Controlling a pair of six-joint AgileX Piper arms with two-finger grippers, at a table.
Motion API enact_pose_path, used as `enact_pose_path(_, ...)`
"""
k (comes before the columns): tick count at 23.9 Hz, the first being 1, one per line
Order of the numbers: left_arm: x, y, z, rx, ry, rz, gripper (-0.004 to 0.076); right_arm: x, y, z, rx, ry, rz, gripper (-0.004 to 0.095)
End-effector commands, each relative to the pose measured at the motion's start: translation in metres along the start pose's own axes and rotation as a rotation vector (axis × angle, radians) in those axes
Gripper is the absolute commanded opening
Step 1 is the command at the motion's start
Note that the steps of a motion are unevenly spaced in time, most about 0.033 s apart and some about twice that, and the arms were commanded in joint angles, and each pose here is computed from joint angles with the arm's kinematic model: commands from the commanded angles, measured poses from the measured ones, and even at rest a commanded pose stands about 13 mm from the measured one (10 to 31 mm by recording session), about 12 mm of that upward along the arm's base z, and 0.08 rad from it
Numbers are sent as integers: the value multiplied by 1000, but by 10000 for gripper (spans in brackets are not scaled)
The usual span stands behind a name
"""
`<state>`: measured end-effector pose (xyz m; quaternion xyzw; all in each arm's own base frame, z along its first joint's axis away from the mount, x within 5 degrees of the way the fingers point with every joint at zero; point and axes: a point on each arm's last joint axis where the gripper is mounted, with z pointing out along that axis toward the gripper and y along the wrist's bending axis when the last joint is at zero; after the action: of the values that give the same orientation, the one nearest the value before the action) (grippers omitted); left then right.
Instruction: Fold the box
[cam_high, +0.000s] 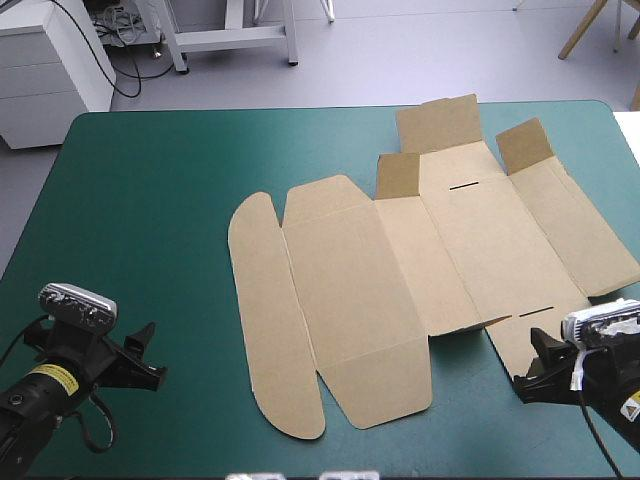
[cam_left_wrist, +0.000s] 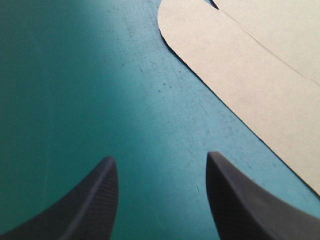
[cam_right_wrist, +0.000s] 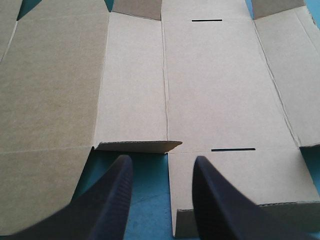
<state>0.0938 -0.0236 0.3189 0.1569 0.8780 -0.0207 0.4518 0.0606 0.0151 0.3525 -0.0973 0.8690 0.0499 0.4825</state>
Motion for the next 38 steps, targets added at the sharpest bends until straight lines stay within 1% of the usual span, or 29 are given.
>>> enact_pose_path(1,-15,4,-7,-31,-96,29,377,-9,3,-3,-36,-39,42,364)
enact_pose_path(2,-15,4,-7,-31,-96,29,377,-8,4,-3,-45,-34,47,365)
enact_pose_path(4,-15,4,-7,-31,-97,35,377,-8,9,-3,-99,-17,77,366)
enact_pose_path(5,-16,4,-7,-31,-102,30,377,-10,13,-1,-147,10,111,366)
enact_pose_path(7,-16,3,-7,-30,-111,30,377,-22,15,0,-181,22,130,366)
enact_pose_path(9,-17,3,-7,-30,-117,30,377,-38,14,-2,-182,21,147,366)
enact_pose_path(14,-17,3,-7,-29,-119,28,377,-61,14,5,-208,134,237,365)
enact_pose_path(16,-17,3,-7,-29,-119,28,377,-67,17,8,-249,152,286,365)
enact_pose_path(18,-17,3,-7,-29,-119,28,377,-72,21,9,-304,135,338,365)
enact_pose_path(19,-17,3,-7,-29,-121,28,377,-75,23,10,-325,126,393,365)
enact_pose_path(22,-18,3,-7,-29,-125,29,377,-78,23,13,-321,140,601,365)
enact_pose_path(25,-18,3,-7,-29,-127,29,377,-76,21,14,-283,172,721,365)
enact_pose_path(27,-18,3,-7,-29,-131,29,377,-74,20,14,-262,197,774,366)
enact_pose_path(28,-18,3,-7,-29,-134,34,377,-73,20,14,-260,201,767,366)
enact_pose_path(29,-19,3,-7,-29,-137,29,377,-73,20,14,-262,198,732,374)
enact_pose_path(30,-19,3,-7,-29,-139,29,377,-73,19,14,-259,196,706,396)
enact_pose_path(32,-19,3,-7,-29,-144,29,377,-69,19,17,-250,212,706,546)
enact_pose_path(33,-19,3,-7,-29,-144,34,377,-66,20,18,-247,241,731,697)
enact_pose_path(34,-19,3,-7,-29,-144,34,377,-65,20,18,-241,257,760,748)
enact_pose_path(35,-19,3,-7,-29,-142,34,377,-62,19,19,-215,295,814,830)
enact_pose_path(36,-19,3,-7,-29,-142,29,377,-61,18,19,-203,298,833,843)
enact_pose_path(37,-19,3,-7,-25,-142,25,377,-61,17,20,-173,305,910,836)
enact_pose_path(38,-19,3,-7,-25,-142,25,377,-61,16,20,-164,303,940,831)
